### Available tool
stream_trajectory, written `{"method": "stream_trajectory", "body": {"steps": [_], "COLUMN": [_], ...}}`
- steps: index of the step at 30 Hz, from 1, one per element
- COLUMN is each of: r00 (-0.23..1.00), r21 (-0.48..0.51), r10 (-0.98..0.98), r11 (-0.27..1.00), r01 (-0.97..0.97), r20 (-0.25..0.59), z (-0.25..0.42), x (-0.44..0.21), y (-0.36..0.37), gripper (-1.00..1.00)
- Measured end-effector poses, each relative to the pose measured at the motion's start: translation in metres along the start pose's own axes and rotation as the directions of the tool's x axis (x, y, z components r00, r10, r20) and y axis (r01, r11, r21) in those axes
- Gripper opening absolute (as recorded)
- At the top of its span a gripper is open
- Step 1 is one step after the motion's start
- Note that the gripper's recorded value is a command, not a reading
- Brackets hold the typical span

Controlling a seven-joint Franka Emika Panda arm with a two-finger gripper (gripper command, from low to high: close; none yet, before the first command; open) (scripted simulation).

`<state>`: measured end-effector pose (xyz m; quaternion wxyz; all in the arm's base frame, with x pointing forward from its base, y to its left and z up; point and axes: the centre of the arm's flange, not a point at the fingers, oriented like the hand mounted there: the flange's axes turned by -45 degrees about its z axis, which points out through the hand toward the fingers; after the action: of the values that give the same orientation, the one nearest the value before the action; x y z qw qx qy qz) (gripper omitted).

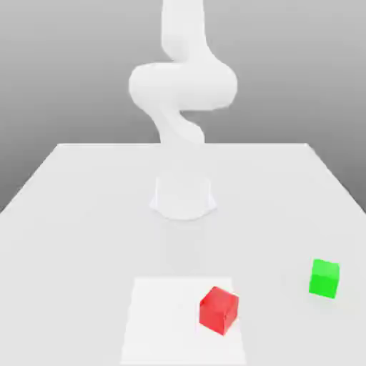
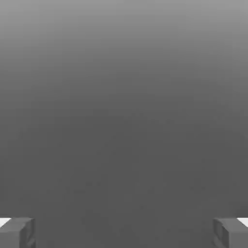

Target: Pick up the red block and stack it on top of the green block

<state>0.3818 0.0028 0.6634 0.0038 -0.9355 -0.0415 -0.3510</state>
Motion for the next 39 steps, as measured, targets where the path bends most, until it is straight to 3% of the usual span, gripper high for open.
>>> {"method": "stream_trajectory", "body": {"steps": [7,14,21,27,28,39], "r00": [0.941,0.776,0.526,0.493,0.493,0.492], "r21": [0.139,0.311,0.494,0.515,0.515,0.516], "r10": [-0.268,-0.529,-0.749,-0.769,-0.769,-0.770], "r11": [0.960,0.844,0.662,0.639,0.639,0.638], "r01": [0.243,0.438,0.564,0.571,0.571,0.571], "r20": [0.206,0.343,0.403,0.407,0.407,0.407], "z": [0.158,0.280,0.358,0.408,0.412,0.384], "x": [-0.047,-0.139,-0.256,-0.307,-0.312,-0.286], "y": [-0.020,-0.049,-0.069,-0.069,-0.069,-0.069], "gripper": [0.00,0.00,0.00,0.00,-1.00,-1.00]}}
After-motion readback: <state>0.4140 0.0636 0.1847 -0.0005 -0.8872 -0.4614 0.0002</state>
